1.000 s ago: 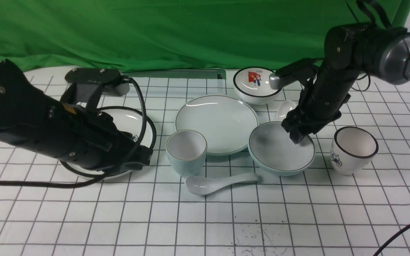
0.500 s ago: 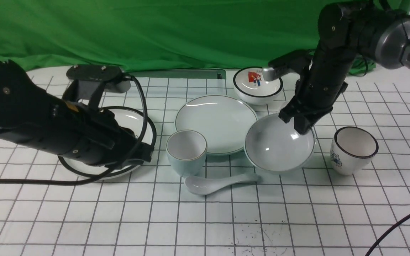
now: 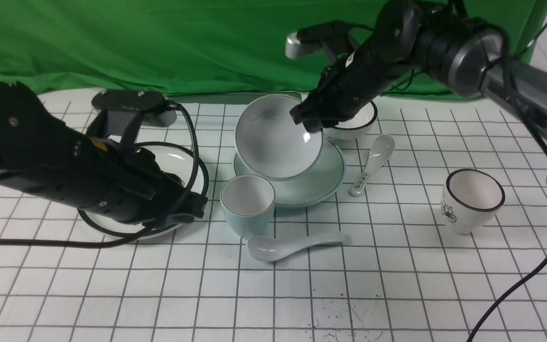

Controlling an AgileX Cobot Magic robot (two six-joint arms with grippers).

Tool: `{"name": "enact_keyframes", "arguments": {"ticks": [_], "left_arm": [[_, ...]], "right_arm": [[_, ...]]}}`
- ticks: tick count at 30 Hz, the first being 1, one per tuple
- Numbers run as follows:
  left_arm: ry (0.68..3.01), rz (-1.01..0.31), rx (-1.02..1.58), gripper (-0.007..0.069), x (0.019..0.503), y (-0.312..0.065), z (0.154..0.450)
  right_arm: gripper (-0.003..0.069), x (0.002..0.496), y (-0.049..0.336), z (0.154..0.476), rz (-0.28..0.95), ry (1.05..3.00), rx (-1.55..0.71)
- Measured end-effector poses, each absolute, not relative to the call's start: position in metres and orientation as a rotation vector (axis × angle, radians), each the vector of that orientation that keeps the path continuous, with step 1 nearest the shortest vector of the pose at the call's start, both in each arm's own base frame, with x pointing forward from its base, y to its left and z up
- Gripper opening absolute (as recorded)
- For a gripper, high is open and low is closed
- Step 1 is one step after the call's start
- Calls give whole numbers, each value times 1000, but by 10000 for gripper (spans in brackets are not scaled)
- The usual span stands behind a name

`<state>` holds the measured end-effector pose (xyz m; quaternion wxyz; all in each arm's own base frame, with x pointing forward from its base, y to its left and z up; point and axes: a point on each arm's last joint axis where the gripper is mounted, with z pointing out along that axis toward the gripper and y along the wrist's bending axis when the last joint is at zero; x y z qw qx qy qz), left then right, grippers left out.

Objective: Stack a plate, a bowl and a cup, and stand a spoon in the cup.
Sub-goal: Use the right arm to put the blue rice bowl into the blue large plate in the middle, then use the left arm to grab a blue teacup

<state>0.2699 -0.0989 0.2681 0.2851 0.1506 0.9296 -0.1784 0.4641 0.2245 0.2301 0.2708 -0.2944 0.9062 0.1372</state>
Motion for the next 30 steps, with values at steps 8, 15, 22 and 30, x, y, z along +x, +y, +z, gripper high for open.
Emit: {"name": "enact_keyframes", "arguments": {"ticks": [8,15,22,30], "left_arm": [[2487,-478,403,25,270,-99,268],[2457,-497,348,81,275,-100,267],[2442,-467,370,375,291,-112,257],[2561,-382,308,524,334,-121,249]], "right_arm": [[123,474,220,196,384,2538,-691],[338,474,217,193,332,2551,-718],[406,466,200,211,258,2610,-807],[327,413,173,351,213,2422,-828]]}}
